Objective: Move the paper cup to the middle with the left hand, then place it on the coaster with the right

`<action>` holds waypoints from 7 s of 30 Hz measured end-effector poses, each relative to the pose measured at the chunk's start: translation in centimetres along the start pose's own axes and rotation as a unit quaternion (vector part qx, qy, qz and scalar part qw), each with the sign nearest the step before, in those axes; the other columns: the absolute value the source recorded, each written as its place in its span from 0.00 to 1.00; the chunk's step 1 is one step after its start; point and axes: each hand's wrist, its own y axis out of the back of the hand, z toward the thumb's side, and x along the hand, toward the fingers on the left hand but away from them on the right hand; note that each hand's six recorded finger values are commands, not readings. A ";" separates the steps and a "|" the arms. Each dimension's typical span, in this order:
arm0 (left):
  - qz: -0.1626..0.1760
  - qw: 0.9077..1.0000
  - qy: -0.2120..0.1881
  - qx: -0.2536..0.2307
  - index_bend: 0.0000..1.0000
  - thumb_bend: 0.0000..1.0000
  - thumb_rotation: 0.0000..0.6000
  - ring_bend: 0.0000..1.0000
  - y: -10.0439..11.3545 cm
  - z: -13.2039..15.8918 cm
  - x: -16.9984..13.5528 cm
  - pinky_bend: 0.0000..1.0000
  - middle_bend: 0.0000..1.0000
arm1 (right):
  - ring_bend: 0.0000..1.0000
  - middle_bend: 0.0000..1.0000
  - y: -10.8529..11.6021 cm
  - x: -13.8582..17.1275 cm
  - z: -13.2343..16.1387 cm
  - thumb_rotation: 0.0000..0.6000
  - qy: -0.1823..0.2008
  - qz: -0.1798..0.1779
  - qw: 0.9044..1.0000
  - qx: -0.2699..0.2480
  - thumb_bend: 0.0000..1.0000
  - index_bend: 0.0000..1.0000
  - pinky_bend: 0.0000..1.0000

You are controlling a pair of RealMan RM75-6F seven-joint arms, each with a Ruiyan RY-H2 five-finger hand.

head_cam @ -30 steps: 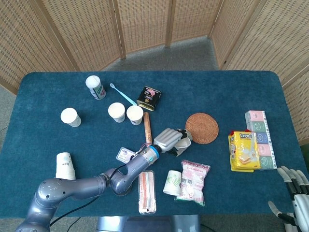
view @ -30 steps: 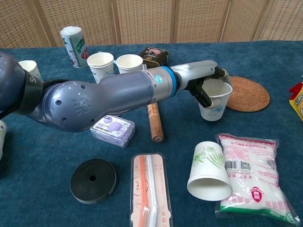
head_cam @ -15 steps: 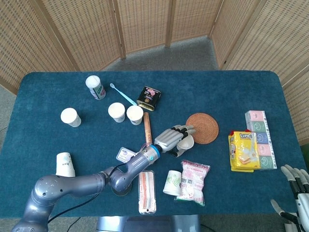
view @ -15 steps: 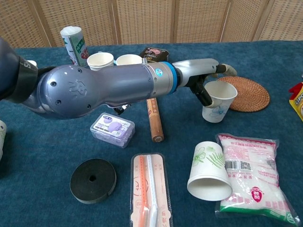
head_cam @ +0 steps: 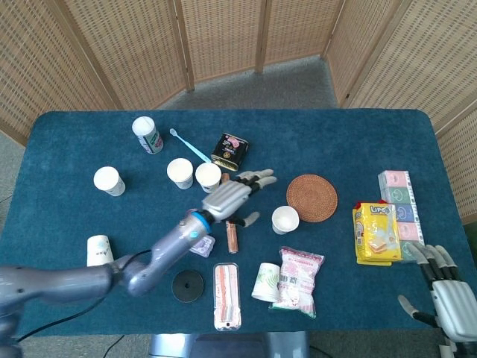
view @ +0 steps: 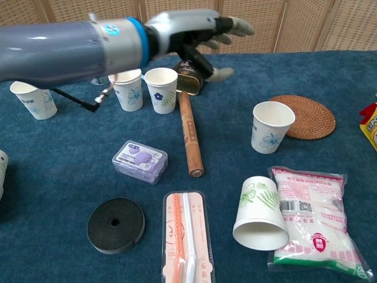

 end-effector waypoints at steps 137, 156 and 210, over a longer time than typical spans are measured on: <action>0.168 0.965 0.188 -0.067 0.00 0.49 1.00 0.00 5.9 -10.1 -35.2 0.00 0.00 | 0.20 0.26 -6.8 -31.2 11.0 1.00 0.043 0.183 0.979 0.083 0.36 0.35 0.66; 0.170 0.964 0.192 -0.067 0.00 0.49 1.00 0.00 5.9 -10.1 -35.5 0.00 0.00 | 0.13 0.24 -7.6 -31.7 11.1 1.00 0.037 0.192 0.977 0.085 0.34 0.31 0.60; 0.155 0.948 0.276 0.009 0.00 0.49 1.00 0.00 2.7 -12.2 -41.7 0.00 0.00 | 0.00 0.00 0.0 -13.4 3.1 1.00 -0.045 -0.014 0.999 0.025 0.33 0.00 0.00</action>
